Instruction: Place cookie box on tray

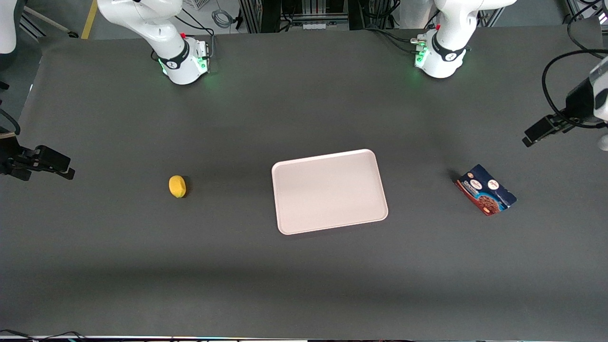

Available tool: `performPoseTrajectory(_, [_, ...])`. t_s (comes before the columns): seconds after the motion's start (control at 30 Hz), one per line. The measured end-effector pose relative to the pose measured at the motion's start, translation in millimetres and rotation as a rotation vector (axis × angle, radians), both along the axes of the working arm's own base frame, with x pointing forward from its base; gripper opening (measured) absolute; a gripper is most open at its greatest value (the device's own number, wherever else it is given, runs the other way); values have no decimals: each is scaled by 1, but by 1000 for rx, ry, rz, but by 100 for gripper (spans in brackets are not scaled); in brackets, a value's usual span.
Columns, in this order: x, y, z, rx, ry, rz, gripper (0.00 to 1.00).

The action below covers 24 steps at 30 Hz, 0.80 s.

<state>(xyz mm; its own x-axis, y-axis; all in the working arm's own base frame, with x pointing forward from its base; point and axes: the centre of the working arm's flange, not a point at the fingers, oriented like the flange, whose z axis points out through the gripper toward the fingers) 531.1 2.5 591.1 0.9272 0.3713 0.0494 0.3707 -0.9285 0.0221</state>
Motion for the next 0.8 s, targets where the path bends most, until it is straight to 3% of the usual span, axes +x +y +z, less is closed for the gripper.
performPoseTrajectory(0.23, [14, 22, -27, -11, 30, 136, 100])
performPoseTrajectory(0.57, [40, 43, -88, -11, 81, 203, 99])
performPoseTrajectory(0.8, [50, 48, -145, -9, 75, 215, 98])
